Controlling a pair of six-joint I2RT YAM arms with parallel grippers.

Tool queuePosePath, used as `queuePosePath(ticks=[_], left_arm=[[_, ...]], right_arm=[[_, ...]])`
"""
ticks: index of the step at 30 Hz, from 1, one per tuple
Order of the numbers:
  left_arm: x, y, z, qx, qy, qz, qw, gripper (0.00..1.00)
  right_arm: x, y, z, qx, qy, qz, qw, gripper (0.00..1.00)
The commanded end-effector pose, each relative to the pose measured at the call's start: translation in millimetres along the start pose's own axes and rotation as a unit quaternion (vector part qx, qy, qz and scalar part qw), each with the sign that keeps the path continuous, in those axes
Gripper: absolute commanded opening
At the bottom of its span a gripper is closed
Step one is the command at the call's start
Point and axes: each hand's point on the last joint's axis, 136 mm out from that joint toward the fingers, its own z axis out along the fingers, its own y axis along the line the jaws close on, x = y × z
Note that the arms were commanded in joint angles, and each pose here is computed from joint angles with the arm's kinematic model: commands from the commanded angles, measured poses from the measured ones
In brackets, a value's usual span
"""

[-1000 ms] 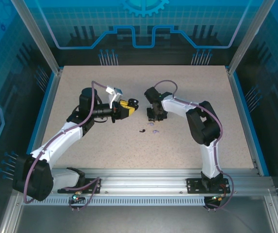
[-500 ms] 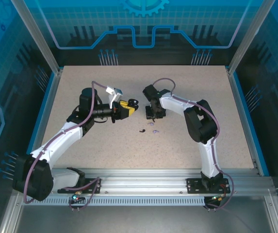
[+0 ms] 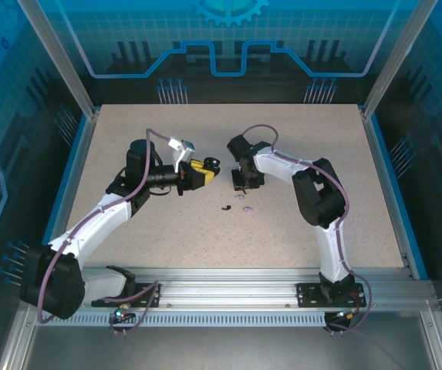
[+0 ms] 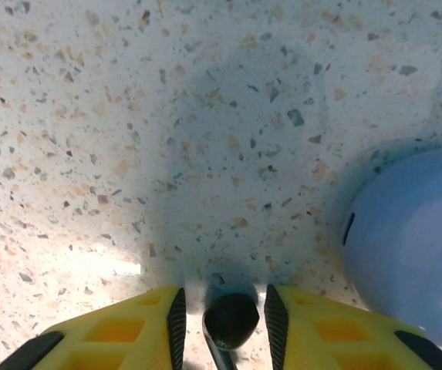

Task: Insert wireless bluetooth earbuds into charging case

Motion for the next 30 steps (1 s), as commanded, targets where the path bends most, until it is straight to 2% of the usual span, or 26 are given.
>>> queuePosePath(ticks=[1, 9, 19, 30], left_arm=[[-15.2, -5.2, -5.6, 0.004, -0.011, 0.013, 1.0, 0.22], [-15.4, -5.7, -5.7, 0.004, -0.011, 0.014, 1.0, 0.21], [-15.6, -6.2, -6.2, 0.004, -0.011, 0.015, 1.0, 0.22], [-15.3, -5.4, -5.6, 0.003, -0.01, 0.014, 1.0, 0.22]], right_arm=[[14.9, -5.6, 7.1, 0.015, 0.04, -0.014, 0.999, 0.35], [13.5, -5.5, 13.0, 0.018, 0.043, -0.014, 0.999, 0.34], [12.2, -2.5, 18.1, 0.017, 0.044, -0.012, 0.999, 0.26], [3.8, -5.5, -0.2, -0.016, 0.004, 0.018, 1.0, 0.21]])
